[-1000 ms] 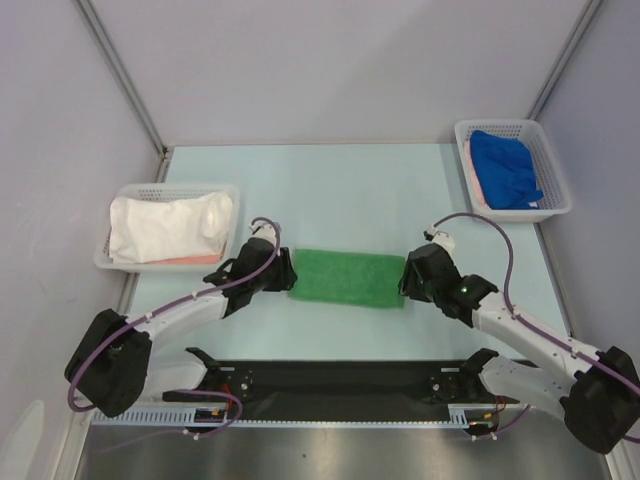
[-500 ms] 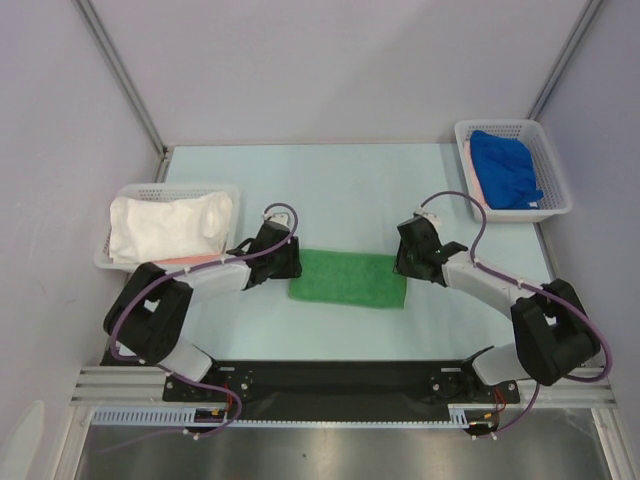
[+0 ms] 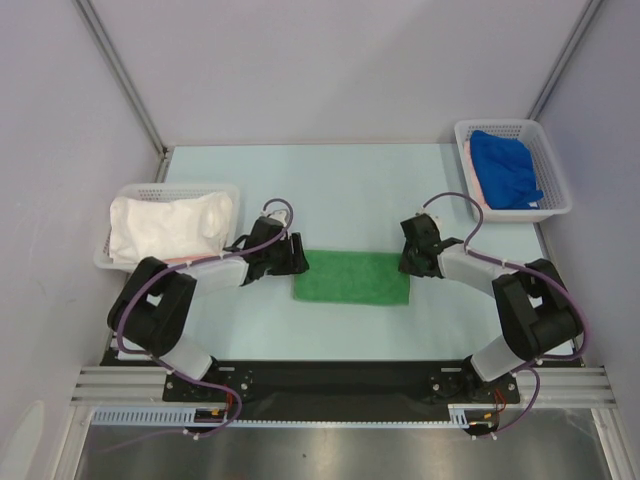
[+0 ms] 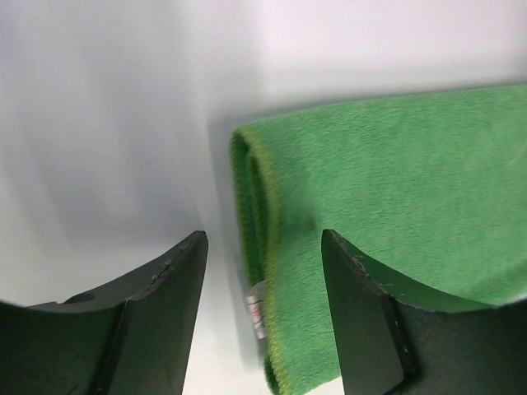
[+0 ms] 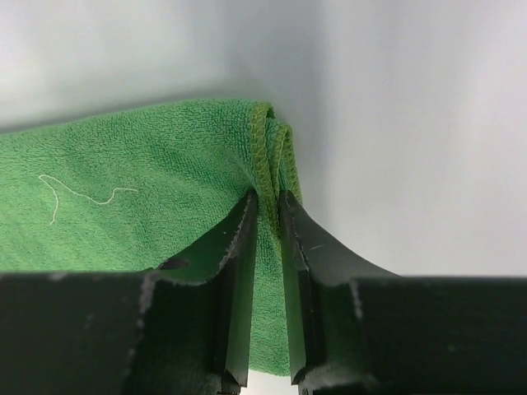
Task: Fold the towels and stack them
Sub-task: Fold the towel, then neatly place the folded towel into the bin
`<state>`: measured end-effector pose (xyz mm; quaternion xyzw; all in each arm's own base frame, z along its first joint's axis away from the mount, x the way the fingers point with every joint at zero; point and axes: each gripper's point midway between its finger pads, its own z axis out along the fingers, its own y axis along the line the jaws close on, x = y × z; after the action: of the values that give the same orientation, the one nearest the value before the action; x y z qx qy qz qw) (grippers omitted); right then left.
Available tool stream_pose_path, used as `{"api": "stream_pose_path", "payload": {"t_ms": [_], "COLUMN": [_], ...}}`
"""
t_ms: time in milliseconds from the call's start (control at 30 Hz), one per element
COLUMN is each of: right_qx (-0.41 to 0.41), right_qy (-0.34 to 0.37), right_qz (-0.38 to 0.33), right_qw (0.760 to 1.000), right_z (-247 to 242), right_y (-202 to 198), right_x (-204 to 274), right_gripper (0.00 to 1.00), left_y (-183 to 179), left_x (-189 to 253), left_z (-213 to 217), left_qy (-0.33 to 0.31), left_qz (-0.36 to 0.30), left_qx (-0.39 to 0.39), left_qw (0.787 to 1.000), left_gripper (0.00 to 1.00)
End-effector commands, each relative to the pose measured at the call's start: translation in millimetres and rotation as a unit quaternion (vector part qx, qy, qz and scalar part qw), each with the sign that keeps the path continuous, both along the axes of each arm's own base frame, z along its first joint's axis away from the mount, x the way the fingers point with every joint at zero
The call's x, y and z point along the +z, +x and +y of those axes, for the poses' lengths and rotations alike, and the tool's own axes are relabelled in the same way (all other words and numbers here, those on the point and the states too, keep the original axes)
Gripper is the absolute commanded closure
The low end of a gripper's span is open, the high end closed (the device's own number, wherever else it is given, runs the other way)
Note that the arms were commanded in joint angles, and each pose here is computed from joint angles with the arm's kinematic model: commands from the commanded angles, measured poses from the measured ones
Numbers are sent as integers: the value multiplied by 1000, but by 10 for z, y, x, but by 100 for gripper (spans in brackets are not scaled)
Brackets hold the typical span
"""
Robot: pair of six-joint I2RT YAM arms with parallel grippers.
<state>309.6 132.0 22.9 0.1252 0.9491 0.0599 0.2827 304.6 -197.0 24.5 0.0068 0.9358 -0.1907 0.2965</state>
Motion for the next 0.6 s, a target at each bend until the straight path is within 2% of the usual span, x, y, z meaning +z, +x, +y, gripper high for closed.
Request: {"api": "stream_pose_path", "payload": {"t_ms": [0, 133, 333, 567], "right_qx": [-1, -1, 1, 5], "right_qy": [-5, -3, 1, 9], "right_qz": [-22, -23, -29, -32], "right_qw": [1000, 1000, 1000, 999], "right_z": [-11, -25, -22, -4], "right_y": [169, 181, 177, 173], "right_x": [72, 74, 123, 110], "right_gripper": [78, 79, 78, 77], "left_y": [-80, -144, -276, -368], "left_x": [-85, -165, -338, -499], "left_z": [-162, -189, 18, -101], "left_qy": [-52, -57, -17, -5], "left_qz": [28, 47, 68, 90], "left_qx": [-28, -33, -3, -13], "left_qw": [998, 997, 998, 996], "left_gripper": [36, 36, 38, 48]}}
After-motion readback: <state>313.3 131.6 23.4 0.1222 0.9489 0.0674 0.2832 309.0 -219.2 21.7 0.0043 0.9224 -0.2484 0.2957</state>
